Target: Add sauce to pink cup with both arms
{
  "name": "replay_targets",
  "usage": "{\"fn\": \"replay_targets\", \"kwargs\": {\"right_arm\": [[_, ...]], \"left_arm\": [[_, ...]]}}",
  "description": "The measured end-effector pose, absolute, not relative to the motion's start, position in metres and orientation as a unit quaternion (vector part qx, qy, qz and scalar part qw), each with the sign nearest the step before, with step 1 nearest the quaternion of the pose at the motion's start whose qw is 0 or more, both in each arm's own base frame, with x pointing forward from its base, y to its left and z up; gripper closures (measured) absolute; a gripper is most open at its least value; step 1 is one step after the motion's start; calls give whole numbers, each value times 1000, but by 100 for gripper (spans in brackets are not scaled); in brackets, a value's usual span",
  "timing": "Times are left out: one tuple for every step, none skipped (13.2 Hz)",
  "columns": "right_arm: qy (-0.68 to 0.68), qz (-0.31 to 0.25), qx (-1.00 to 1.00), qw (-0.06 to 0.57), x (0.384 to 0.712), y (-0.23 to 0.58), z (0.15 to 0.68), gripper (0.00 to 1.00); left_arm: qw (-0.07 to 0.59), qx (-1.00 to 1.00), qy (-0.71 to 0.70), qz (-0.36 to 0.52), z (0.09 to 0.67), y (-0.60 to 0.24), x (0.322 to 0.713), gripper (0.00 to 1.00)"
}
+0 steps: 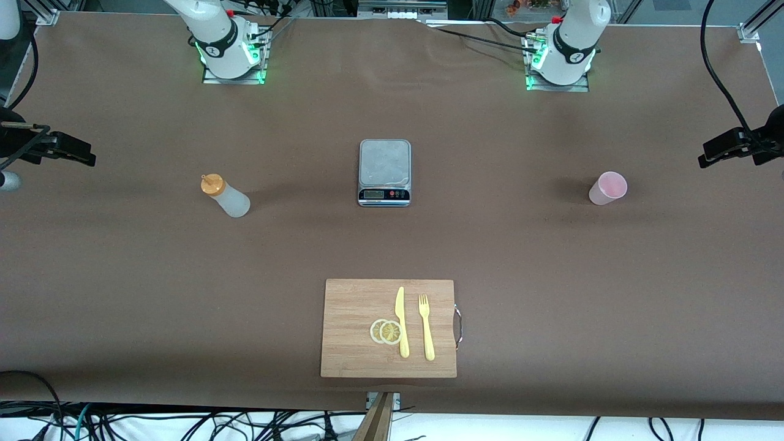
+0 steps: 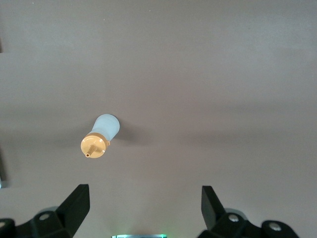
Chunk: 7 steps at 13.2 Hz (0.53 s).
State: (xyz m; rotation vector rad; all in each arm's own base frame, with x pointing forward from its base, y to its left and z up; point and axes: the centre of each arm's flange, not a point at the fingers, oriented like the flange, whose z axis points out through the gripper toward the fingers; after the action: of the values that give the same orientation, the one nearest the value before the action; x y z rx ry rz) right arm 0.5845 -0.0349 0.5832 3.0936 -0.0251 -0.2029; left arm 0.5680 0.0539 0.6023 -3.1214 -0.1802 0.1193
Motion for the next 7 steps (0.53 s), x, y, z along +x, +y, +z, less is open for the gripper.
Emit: {"fn": "replay_targets", "kwargs": {"right_arm": [[-8, -65, 998, 21, 584, -35, 583, 0], [-8, -65, 998, 21, 584, -35, 583, 0], [-8, -65, 998, 21, 584, -35, 583, 0], [-8, -65, 998, 21, 584, -35, 583, 0], [-8, -65, 998, 21, 584, -35, 583, 0], [-8, -65, 998, 21, 584, -35, 583, 0], [-8, -65, 998, 21, 584, -35, 583, 0]], "left_arm": [[7, -997, -65, 38, 602, 49, 568, 0], [7, -997, -69, 38, 602, 46, 569, 0], [7, -997, -72, 38, 602, 44, 569, 0], [7, -997, -73, 38, 602, 44, 569, 0], [7, -996, -74, 39, 602, 45, 569, 0], [7, -996, -75, 39, 602, 46, 569, 0], [7, -996, -75, 39, 602, 47, 569, 0]]}}
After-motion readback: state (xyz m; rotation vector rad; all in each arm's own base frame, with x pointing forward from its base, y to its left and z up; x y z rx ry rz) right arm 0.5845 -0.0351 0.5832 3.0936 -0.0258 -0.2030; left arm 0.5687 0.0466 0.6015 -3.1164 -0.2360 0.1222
